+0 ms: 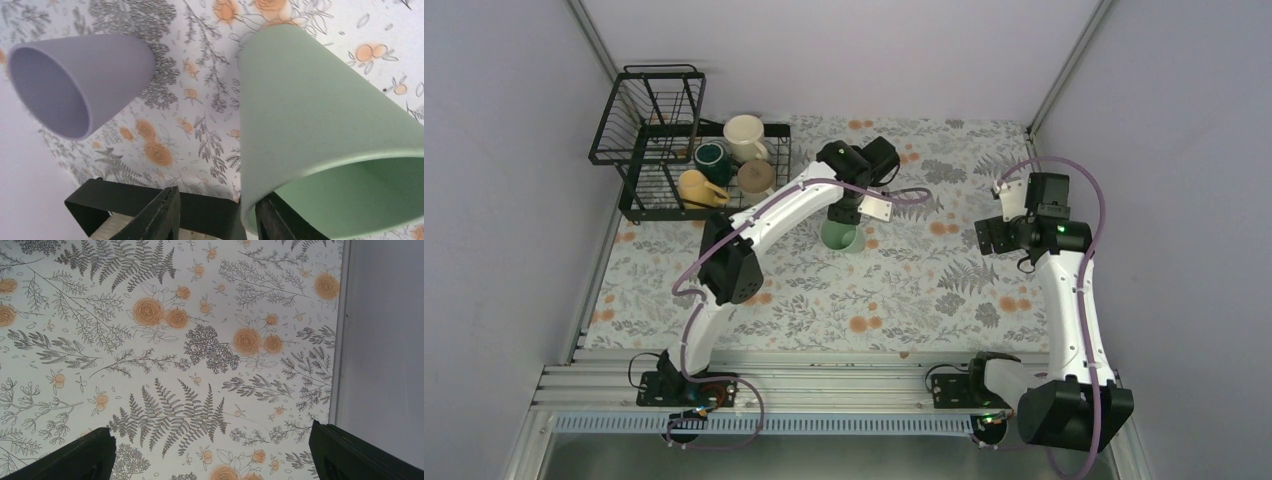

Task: Unload the cups from the dish rack

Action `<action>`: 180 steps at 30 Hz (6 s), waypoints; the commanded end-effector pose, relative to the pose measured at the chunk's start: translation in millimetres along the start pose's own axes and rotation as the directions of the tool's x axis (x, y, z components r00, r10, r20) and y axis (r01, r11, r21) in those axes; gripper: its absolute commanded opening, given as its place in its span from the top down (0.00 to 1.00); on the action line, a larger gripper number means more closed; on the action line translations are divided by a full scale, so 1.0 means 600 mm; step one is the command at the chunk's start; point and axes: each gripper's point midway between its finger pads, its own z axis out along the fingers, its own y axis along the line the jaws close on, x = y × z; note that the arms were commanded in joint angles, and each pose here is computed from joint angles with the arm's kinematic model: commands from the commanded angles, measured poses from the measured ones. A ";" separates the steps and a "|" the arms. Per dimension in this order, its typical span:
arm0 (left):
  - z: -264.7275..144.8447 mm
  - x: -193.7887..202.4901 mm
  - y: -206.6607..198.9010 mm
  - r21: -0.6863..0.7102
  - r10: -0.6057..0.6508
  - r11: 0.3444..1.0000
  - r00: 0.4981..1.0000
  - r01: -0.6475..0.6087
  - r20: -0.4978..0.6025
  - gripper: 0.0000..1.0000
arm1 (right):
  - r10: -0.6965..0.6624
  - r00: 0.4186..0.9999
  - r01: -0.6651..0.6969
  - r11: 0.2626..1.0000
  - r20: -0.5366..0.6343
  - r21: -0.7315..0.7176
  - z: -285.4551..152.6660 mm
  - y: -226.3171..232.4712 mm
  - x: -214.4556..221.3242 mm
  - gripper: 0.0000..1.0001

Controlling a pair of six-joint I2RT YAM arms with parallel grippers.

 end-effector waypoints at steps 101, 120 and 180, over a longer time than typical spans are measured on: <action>0.101 0.286 0.048 -0.251 0.416 0.907 0.810 -0.338 0.413 0.41 | -0.270 0.922 0.359 0.866 0.279 -0.349 -0.022 0.124 -0.089 0.10; 0.164 0.296 0.031 -0.093 0.430 0.897 0.802 -0.432 0.414 0.64 | -0.271 0.922 0.359 0.864 0.275 -0.353 -0.011 0.126 -0.086 0.09; -0.171 0.236 0.233 -0.319 0.189 0.946 0.720 0.048 0.668 0.98 | -0.037 0.802 0.494 0.603 0.596 -0.627 -0.079 0.219 -0.265 0.02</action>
